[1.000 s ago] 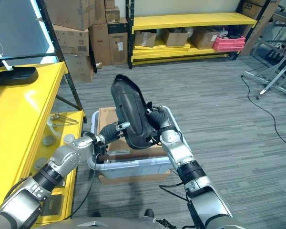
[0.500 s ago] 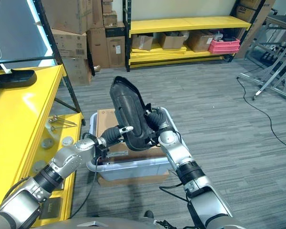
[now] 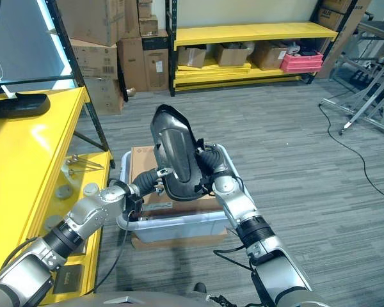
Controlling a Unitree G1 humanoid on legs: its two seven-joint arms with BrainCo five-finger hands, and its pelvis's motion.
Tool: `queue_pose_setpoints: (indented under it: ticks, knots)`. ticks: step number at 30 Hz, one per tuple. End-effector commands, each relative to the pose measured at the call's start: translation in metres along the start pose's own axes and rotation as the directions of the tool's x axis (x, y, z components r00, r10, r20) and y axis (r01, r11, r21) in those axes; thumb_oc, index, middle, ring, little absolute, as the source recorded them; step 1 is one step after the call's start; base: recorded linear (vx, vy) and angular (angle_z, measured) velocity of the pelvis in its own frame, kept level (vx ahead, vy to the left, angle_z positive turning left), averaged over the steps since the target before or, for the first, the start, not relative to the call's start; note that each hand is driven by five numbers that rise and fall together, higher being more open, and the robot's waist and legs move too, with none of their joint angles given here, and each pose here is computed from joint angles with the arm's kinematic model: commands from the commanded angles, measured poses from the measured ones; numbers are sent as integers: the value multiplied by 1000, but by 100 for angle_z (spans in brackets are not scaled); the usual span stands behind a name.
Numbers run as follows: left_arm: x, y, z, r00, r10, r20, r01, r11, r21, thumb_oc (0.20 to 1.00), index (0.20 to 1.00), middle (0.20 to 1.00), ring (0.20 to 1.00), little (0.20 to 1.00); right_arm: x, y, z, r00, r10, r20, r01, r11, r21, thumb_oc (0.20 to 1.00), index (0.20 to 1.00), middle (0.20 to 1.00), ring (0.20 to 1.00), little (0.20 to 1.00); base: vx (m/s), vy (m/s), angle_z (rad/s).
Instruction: Move parts from the plastic box to the shelf.
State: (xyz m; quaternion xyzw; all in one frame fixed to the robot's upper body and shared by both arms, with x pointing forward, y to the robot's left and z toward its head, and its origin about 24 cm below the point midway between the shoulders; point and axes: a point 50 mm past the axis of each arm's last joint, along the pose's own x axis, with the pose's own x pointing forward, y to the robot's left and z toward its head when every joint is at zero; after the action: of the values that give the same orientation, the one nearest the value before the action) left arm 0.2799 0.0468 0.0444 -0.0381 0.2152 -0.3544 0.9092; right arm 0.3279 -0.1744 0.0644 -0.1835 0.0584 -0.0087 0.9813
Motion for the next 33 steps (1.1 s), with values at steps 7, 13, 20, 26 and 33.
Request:
queue_pose_setpoints:
  ticks: [7, 13, 20, 26, 33]
  knots:
    - [17, -34, 55, 964, -124, 235, 111, 991, 71, 200, 200, 200, 200, 200, 20, 14, 52, 989, -5, 148, -9, 996, 89, 1000, 1000, 1000, 1000, 1000, 0, 0, 0]
    - [10, -17, 69, 947, -21, 321, -43, 980, 193, 200, 200, 200, 200, 200, 19, 8, 49, 990, -50, 130, 34, 992, 121, 1000, 1000, 1000, 1000, 1000, 0, 0, 0]
    - [-12, 16, 81, 913, 108, 394, -197, 961, 193, 200, 200, 200, 200, 200, 14, -21, 37, 976, -200, 85, 183, 967, 176, 1000, 1000, 1000, 1000, 1000, 0, 0, 0]
    - [-34, 48, 78, 872, 221, 437, -303, 945, 127, 200, 200, 200, 200, 200, 0, -63, 6, 938, -348, 4, 340, 919, 198, 1000, 1000, 1000, 1000, 1000, 0, 0, 0]
    - [-65, 81, 79, 788, 351, 506, -464, 879, 113, 200, 200, 200, 200, 200, -36, -111, -64, 806, -545, -231, 587, 784, 201, 1000, 1000, 1000, 1000, 1000, -5, 5, -3]
